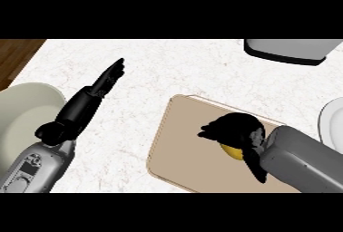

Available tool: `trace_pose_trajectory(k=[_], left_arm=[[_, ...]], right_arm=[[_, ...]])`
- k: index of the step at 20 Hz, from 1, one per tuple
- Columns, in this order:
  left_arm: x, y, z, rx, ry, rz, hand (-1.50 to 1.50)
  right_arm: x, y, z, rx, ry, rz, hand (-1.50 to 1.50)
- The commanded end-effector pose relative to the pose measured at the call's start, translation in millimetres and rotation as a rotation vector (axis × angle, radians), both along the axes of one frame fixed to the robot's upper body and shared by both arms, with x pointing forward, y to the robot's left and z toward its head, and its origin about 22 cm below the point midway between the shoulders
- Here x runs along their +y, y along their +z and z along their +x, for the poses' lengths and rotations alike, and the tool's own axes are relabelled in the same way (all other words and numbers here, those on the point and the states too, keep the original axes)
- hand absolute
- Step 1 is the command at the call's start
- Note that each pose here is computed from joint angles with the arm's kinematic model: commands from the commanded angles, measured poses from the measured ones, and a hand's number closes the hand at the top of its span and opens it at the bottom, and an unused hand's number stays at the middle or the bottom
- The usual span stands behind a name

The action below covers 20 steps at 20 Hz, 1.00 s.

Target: Pick the lemon from the tray and place it in the plate

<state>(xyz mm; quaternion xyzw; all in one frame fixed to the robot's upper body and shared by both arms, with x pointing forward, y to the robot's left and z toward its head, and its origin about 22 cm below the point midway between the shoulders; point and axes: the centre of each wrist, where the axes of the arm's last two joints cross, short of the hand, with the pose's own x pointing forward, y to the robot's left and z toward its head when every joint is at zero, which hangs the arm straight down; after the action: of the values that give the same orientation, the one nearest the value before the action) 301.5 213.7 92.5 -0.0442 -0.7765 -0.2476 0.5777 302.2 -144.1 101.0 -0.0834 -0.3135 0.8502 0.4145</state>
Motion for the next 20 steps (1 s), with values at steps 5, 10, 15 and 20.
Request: trace_pose_trajectory(k=[5, 10, 15, 20], left_arm=[[27.6, -6.8, 3.2, 0.027, 0.09, -0.012, 0.0], [28.4, -9.5, -5.8, 0.044, 0.11, -0.001, 0.0], [34.7, -21.3, -11.9, 0.042, 0.127, -0.012, 0.0], [31.0, -19.0, -19.0, 0.028, 0.096, -0.019, 0.0]], right_arm=[[117.7, -0.1, 18.4, 0.027, 0.133, -0.331, -1.5], [157.9, 4.5, 30.3, 0.094, 0.155, -0.515, -1.5], [192.2, 18.1, 36.9, 0.025, 0.139, -0.624, -1.5], [191.0, 25.5, 58.2, 0.026, 0.049, -0.645, -1.5]])
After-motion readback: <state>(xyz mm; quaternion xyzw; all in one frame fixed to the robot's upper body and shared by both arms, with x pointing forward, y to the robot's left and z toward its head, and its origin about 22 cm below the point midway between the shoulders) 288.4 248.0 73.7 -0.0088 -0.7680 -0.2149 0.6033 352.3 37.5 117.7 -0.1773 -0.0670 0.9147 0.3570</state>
